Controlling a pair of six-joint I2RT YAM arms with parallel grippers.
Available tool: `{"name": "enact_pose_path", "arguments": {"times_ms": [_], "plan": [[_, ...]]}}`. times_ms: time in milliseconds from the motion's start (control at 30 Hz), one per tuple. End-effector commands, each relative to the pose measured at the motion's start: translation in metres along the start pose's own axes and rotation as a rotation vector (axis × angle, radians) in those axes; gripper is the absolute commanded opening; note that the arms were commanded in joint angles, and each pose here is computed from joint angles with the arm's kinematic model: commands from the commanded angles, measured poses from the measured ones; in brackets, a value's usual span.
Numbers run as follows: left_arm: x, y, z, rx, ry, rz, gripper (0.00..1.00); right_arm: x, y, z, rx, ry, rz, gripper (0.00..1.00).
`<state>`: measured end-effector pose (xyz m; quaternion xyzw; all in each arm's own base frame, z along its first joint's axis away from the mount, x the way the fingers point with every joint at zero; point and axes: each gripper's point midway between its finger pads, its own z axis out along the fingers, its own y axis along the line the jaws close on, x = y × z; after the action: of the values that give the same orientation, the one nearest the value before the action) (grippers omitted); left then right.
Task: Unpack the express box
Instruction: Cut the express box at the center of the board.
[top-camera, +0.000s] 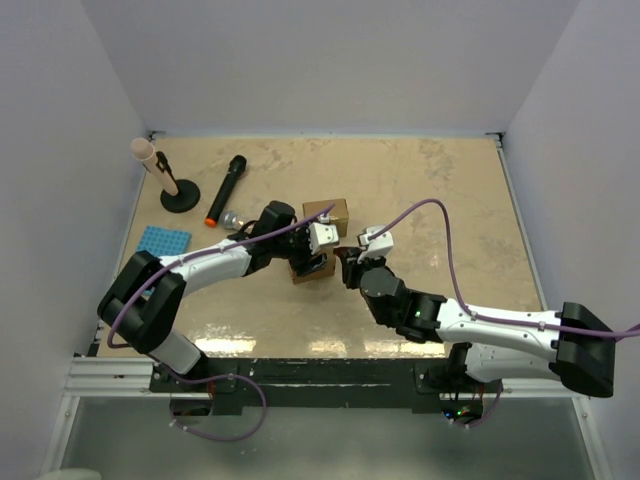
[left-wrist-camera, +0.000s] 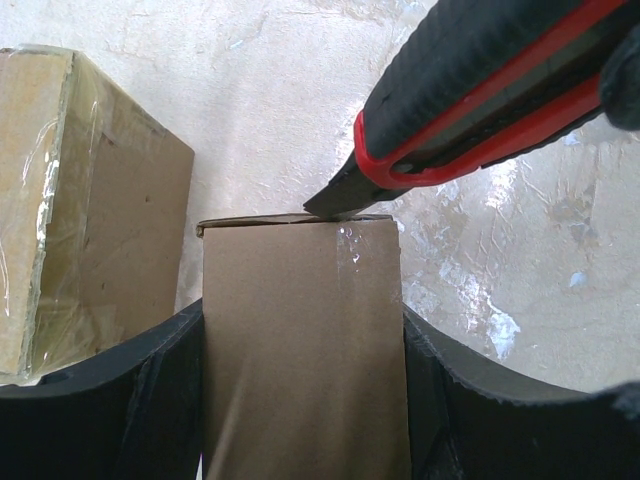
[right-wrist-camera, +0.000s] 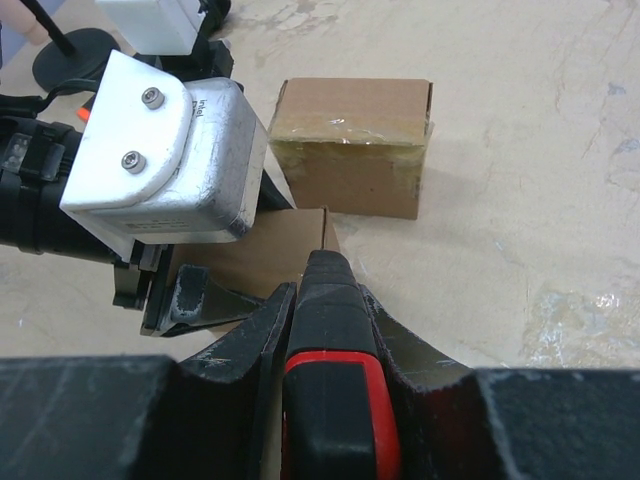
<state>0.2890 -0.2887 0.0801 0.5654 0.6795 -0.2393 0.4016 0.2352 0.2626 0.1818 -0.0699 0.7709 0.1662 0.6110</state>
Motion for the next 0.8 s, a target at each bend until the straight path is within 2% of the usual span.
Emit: {"name": "enact_pose_path", "arguments": {"times_ms": [0, 767], "plan": [[0.04, -0.01, 0.003, 0.028, 0.125, -0.095, 0.0, 0.021, 0.021, -0.008, -0.109, 0.109, -0.001, 0.0], [0.037, 0.0, 0.008, 0.008, 0.125, -0.103, 0.0, 0.047, 0.016, -0.02, -0.122, 0.22, 0.006, 0.0]]}}
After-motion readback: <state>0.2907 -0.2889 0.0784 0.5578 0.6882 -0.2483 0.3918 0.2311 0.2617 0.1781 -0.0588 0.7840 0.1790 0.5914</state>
